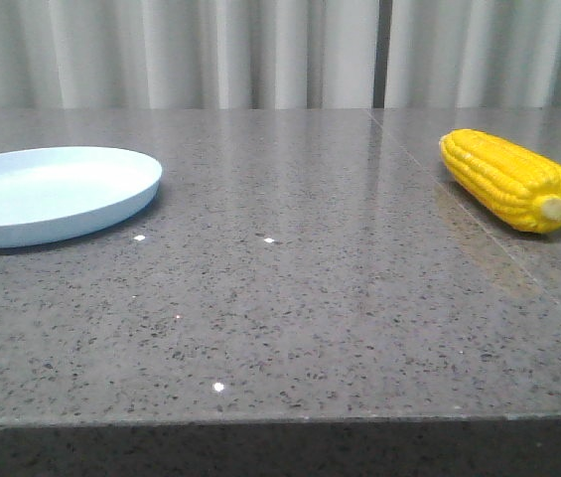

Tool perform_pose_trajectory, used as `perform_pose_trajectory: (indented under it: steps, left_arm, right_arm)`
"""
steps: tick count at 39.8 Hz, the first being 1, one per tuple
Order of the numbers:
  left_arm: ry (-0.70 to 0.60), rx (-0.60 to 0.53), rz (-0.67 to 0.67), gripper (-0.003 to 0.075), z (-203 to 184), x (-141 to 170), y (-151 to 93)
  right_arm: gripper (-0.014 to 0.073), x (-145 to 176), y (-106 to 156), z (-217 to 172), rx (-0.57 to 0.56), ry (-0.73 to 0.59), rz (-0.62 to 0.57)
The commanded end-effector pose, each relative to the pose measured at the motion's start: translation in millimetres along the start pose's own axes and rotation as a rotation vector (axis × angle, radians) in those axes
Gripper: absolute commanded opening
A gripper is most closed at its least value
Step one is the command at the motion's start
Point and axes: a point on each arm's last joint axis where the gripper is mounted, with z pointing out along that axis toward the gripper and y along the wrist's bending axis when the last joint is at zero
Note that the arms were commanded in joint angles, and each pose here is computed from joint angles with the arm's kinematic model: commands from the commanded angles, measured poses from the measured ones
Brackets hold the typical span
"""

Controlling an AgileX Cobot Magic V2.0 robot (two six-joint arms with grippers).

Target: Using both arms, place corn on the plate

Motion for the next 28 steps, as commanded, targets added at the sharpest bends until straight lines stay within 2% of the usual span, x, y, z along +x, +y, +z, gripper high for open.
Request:
perform_pose_trajectory:
  steps: [1, 28]
  left_arm:
    - [-0.097, -0.005, -0.002, -0.0020, -1.8, -6.9, 0.5]
    - [-0.102, -0.006, -0.002, -0.0020, -1.9, -7.4, 0.6]
  right_arm:
    - [-0.0062, -9.8, 0.2, -2.0, -0.001, -0.106, -0.009]
    - [-0.0062, -9.8, 0.2, -2.0, -0.001, -0.106, -0.009]
